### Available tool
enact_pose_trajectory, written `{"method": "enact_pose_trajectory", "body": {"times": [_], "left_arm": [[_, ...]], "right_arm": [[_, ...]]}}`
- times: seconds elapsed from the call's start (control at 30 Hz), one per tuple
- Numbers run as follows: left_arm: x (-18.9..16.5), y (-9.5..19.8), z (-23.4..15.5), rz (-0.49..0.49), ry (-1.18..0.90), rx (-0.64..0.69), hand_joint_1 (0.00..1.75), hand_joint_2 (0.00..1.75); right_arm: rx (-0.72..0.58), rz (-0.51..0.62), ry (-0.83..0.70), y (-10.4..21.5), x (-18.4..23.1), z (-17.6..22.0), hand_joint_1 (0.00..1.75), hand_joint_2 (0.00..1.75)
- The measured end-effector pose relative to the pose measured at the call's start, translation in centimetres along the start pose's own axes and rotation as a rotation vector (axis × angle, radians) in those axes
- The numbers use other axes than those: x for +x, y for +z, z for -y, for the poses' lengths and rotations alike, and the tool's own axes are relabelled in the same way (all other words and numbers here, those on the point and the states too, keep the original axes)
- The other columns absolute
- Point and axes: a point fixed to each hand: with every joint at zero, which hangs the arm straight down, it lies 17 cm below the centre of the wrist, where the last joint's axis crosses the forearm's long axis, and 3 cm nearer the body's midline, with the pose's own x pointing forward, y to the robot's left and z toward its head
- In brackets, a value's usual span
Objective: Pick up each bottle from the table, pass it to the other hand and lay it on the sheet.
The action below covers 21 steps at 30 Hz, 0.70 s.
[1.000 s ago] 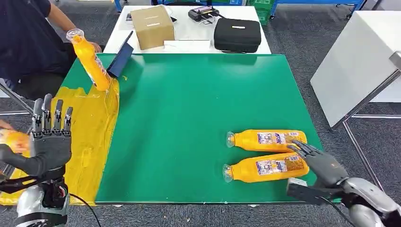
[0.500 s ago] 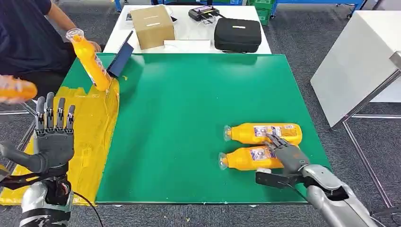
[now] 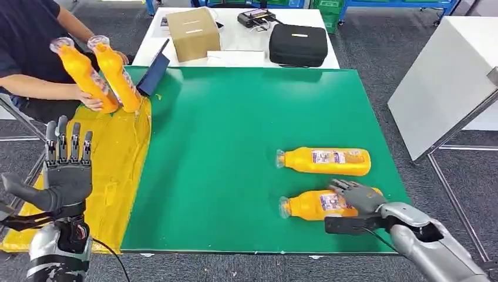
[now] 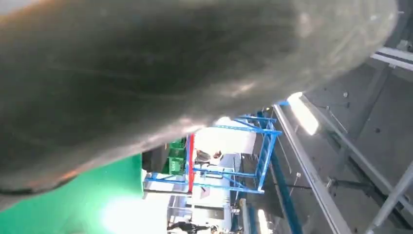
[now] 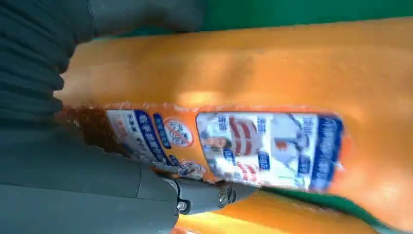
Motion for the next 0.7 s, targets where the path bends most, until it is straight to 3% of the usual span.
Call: {"method": "enact_pose_trajectory", "body": {"times": [0.47,0.7], "left_arm": [[-0.9,-0.2,-0.6,-0.019,0.017,0.023,0.0,0.0],[-1.2,0.5,-0.8,-0.034,0.037,0.038,0.0,0.0]], "right_arm": [[0.039,-0.082,0.04,2.4,-3.2,-1.4,1.75,1.75],[-0.185,-0.03,-0.083,-1.7,0.7,2.3,1.75,1.75]]}}
